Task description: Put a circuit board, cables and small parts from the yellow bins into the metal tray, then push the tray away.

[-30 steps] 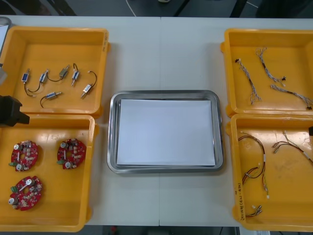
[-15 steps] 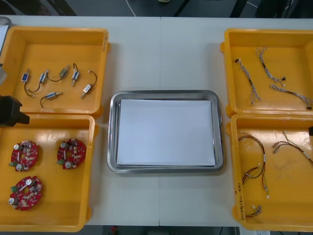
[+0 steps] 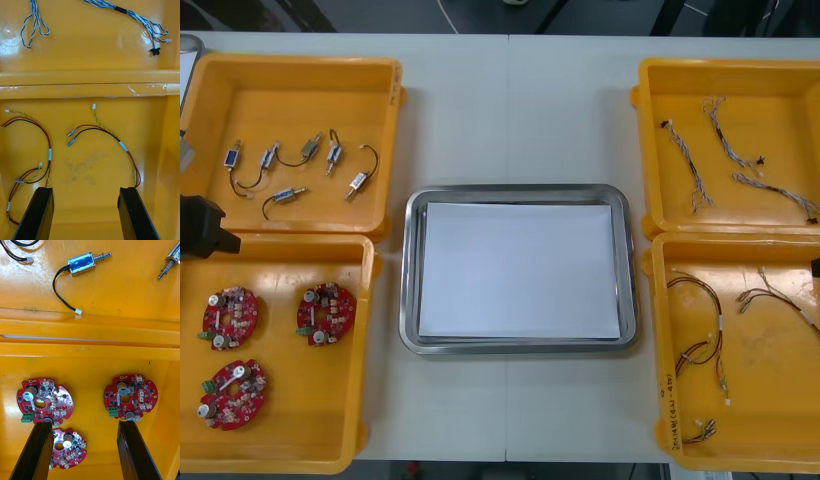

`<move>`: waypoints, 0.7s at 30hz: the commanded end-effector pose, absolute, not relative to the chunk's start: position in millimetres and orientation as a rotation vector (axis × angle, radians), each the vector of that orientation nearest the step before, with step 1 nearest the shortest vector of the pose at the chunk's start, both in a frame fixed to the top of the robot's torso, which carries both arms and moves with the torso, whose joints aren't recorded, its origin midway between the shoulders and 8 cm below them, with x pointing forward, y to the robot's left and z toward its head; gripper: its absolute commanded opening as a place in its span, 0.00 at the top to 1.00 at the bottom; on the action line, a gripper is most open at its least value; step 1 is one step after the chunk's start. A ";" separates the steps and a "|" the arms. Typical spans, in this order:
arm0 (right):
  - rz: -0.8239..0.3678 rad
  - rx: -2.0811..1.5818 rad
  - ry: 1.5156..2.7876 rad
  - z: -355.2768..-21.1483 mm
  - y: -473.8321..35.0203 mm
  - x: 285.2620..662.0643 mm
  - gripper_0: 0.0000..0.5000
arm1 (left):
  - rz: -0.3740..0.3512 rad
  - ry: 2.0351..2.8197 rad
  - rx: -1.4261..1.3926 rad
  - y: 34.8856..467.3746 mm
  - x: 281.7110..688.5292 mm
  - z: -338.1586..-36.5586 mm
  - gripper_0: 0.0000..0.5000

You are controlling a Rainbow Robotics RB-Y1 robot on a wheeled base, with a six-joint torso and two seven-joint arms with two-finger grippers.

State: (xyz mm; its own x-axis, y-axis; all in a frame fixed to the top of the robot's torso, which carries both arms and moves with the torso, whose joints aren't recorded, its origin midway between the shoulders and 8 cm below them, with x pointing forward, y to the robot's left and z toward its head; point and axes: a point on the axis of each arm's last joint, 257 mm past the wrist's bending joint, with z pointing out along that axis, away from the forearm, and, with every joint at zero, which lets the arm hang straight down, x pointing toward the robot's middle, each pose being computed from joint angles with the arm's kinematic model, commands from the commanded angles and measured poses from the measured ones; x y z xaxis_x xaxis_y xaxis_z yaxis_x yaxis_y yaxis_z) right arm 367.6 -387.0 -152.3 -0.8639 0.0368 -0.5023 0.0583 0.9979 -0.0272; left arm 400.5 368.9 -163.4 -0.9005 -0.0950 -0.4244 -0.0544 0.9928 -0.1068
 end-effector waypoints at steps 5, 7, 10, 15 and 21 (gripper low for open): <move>-0.045 0.043 2.588 -144.3 -375.9 371.9 0.00 | -0.028 2.672 0.052 385.0 395.6 -149.5 0.00; -0.045 0.043 2.588 -144.3 -375.9 371.9 0.00 | -0.028 2.672 0.052 385.0 395.6 -149.5 0.00; -0.045 0.043 2.588 -144.3 -375.9 371.9 0.00 | -0.028 2.672 0.052 385.0 395.6 -149.5 0.00; -0.045 0.043 2.588 -144.3 -375.9 371.9 0.00 | -0.028 2.672 0.052 385.0 395.6 -149.5 0.00; -0.045 0.043 2.588 -144.3 -375.9 371.9 0.00 | -0.028 2.672 0.052 385.0 395.6 -149.5 0.00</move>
State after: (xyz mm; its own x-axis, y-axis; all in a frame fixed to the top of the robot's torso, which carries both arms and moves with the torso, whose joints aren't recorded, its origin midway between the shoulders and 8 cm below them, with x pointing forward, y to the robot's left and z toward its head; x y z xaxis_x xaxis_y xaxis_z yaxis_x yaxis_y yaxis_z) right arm 367.6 -387.0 -152.3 -0.8639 0.0368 -0.5023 0.0583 0.9979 -0.0272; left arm 400.5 368.9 -163.4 -0.9005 -0.0948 -0.4244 -0.0542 0.9928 -0.1067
